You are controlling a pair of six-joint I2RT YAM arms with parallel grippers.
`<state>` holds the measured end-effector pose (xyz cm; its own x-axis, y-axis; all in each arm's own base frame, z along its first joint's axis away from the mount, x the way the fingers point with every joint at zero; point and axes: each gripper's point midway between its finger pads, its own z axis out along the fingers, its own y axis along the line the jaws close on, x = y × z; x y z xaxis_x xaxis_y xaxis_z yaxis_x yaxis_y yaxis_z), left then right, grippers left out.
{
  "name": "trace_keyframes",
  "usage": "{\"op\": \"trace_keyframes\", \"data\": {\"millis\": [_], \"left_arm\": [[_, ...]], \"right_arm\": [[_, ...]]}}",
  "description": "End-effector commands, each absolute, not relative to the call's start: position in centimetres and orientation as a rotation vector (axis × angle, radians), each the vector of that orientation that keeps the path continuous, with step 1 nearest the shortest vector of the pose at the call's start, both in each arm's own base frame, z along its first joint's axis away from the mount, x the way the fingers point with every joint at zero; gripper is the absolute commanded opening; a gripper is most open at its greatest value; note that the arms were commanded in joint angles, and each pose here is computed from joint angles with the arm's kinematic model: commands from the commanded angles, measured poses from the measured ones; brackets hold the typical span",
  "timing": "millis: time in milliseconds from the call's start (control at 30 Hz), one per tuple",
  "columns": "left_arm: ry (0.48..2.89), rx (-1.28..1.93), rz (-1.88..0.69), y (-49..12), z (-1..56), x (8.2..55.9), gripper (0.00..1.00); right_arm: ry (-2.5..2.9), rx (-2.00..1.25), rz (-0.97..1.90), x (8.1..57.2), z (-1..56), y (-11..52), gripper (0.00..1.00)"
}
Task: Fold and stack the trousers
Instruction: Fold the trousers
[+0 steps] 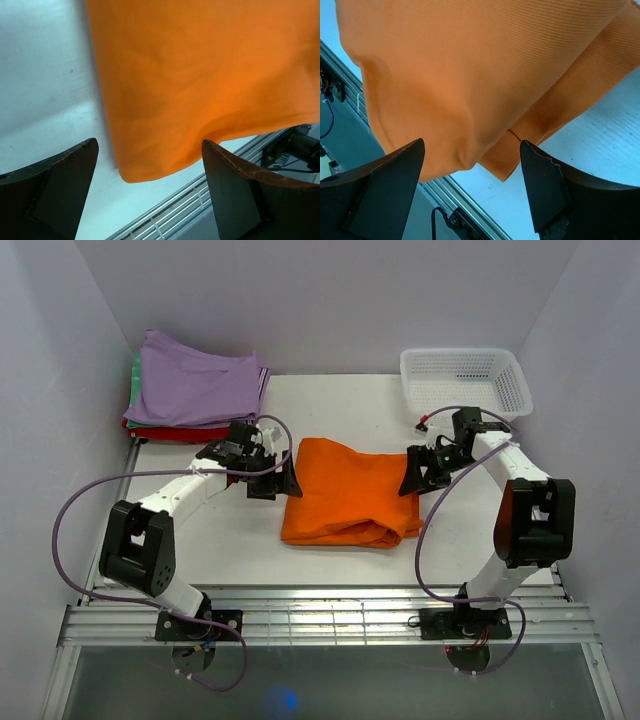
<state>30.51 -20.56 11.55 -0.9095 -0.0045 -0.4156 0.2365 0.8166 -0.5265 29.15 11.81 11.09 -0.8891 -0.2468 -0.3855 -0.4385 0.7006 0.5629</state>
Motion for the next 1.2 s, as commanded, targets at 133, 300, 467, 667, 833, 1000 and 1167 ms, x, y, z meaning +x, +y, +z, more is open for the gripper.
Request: {"op": "trace_keyframes", "data": {"millis": [133,300,467,667,833,1000,1167], "left_arm": [[2.538,0.155,-0.914,-19.2,11.2,29.4,0.95],[2.537,0.126,-1.079,-19.7,10.2,29.2,0.96],[2.484,0.196,-1.285,-21.5,11.2,28.3,0.93],[2.136,0.514,-1.144,-23.9,18.2,29.5,0.82],[2.048,0.834,-1.012,-28.1,18.8,27.6,0.74],[1.967,0.946,-0.889,-30.8,18.2,27.9,0.8],[1.932,1.011,-0.872,-34.2,17.5,27.8,0.91]], "right_arm": [[2.748,-0.444,1.01,28.9,7.9,12.8,0.77],[2.789,-0.402,1.112,28.2,7.4,13.6,0.75],[2.75,-0.403,1.161,28.4,7.9,14.1,0.43],[2.552,-0.522,1.233,29.8,12.3,15.2,0.08],[2.387,-0.589,1.266,30.5,15.6,15.1,0.08],[2.528,-0.563,1.171,30.4,8.2,13.1,0.08],[2.594,-0.463,1.241,30.0,5.1,13.5,0.45]]}}
